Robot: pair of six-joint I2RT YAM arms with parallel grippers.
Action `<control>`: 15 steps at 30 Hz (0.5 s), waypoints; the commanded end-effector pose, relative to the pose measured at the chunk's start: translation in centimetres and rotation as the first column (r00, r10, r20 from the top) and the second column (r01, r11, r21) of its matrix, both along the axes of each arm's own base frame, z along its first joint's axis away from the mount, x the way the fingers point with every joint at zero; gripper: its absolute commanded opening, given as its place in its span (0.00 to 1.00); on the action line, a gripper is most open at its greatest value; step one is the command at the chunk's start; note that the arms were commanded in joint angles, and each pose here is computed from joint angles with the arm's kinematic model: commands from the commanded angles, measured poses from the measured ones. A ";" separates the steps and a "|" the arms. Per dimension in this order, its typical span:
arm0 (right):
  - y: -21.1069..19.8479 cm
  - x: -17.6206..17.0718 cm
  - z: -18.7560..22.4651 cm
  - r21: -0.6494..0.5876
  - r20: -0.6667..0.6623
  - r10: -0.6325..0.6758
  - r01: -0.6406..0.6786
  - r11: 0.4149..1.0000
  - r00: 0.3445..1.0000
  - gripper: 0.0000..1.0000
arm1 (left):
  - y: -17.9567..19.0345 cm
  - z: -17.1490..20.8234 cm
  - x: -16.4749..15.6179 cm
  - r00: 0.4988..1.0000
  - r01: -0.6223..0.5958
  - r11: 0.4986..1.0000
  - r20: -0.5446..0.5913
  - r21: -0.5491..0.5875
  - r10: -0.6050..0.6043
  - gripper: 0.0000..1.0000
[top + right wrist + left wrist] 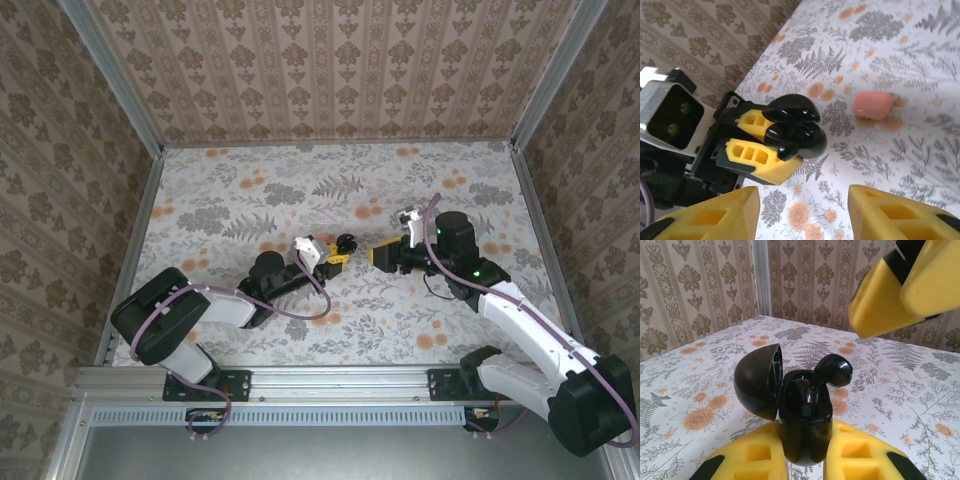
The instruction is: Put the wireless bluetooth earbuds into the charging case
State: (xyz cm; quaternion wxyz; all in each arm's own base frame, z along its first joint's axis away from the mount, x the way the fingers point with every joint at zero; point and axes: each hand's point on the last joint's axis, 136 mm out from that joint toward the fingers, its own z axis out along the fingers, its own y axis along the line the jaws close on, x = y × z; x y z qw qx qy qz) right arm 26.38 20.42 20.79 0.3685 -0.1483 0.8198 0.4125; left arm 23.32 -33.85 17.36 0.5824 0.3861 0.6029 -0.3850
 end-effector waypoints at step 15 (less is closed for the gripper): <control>3.3 0.5 0.9 0.006 -0.145 -0.006 0.007 1.000 0.989 0.47 | 0.1 0.8 -0.2 0.999 -0.012 1.000 0.033 -0.001 0.012 0.13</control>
